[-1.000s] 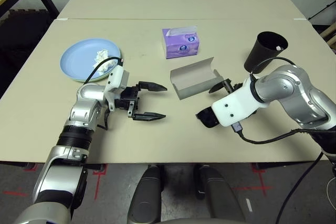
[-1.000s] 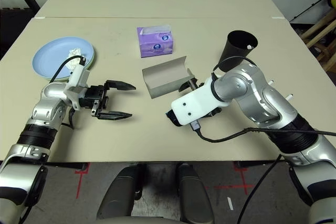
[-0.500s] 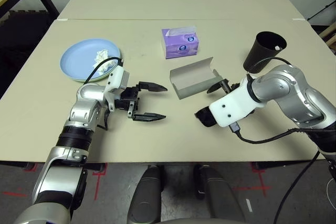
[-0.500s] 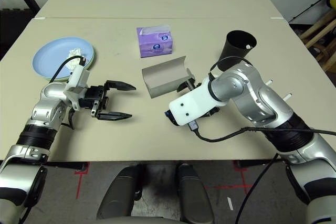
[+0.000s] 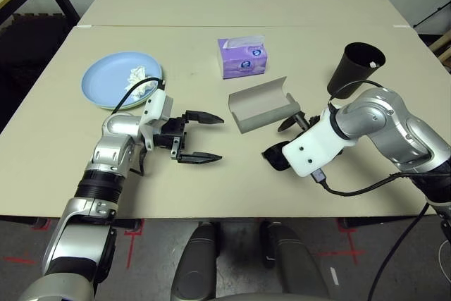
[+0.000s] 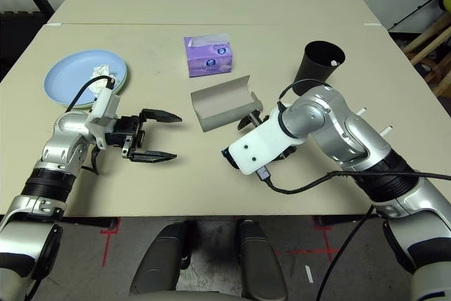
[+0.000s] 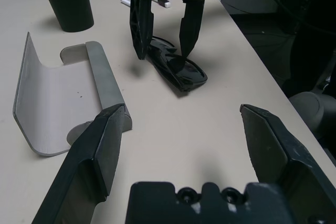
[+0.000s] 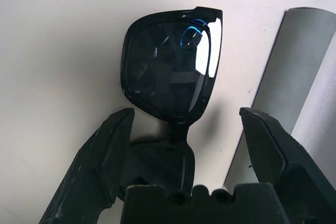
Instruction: Organize and tidy the items on the table.
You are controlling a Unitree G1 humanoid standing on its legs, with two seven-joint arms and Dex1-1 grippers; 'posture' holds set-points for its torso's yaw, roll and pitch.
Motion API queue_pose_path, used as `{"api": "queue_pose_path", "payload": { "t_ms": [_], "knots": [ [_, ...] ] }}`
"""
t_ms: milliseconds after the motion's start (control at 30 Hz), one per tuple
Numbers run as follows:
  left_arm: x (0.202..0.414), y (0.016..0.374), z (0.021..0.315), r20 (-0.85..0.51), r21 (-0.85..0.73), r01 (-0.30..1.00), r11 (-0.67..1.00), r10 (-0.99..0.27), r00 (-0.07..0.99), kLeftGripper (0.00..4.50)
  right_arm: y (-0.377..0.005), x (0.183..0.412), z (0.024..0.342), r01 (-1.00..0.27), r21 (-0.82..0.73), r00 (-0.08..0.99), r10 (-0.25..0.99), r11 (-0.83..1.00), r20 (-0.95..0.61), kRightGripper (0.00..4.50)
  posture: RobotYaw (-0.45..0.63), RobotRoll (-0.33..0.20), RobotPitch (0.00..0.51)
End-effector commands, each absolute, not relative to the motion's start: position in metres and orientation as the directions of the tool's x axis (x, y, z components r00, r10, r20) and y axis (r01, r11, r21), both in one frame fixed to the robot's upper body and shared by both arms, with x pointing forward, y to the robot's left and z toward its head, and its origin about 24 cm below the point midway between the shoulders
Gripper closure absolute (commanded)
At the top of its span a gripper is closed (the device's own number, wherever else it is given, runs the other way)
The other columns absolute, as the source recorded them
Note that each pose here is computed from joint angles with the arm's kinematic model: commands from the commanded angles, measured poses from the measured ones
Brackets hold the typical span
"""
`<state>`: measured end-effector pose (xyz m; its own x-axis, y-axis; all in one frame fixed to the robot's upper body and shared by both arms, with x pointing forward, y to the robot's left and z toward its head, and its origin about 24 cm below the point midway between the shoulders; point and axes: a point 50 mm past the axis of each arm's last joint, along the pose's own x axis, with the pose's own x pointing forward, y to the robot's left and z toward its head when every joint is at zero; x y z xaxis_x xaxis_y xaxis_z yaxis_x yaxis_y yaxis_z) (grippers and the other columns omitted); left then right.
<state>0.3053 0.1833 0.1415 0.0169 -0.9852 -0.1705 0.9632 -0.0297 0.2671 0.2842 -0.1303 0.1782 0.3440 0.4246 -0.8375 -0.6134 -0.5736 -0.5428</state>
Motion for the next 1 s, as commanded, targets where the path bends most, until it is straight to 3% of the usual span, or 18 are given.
{"api": "queue_pose_path", "payload": {
  "t_ms": [33, 433, 1000],
  "knots": [
    [0.3027, 0.1834, 0.1371, -0.196, 0.257, 0.966, -0.042, -0.98, 0.01, 0.04, -0.1264, 0.2856, 0.1779, -0.595, -0.545, 0.336, 0.434, -0.591, -0.836, 0.0, 0.14, 0.0, 0.176],
    [0.3025, 0.184, 0.1361, -0.2, 0.256, 0.966, -0.038, -0.98, 0.014, 0.04, -0.1247, 0.2881, 0.1827, -0.581, -0.546, 0.331, 0.438, -0.603, -0.836, 0.0, 0.15, 0.0, 0.173],
    [0.303, 0.1851, 0.1368, -0.205, 0.257, 0.966, -0.034, -0.979, 0.02, 0.04, -0.1253, 0.2822, 0.1778, -0.659, -0.513, 0.303, 0.43, -0.551, -0.851, 0.0, 0.15, 0.0, 0.171]
  ]
}}
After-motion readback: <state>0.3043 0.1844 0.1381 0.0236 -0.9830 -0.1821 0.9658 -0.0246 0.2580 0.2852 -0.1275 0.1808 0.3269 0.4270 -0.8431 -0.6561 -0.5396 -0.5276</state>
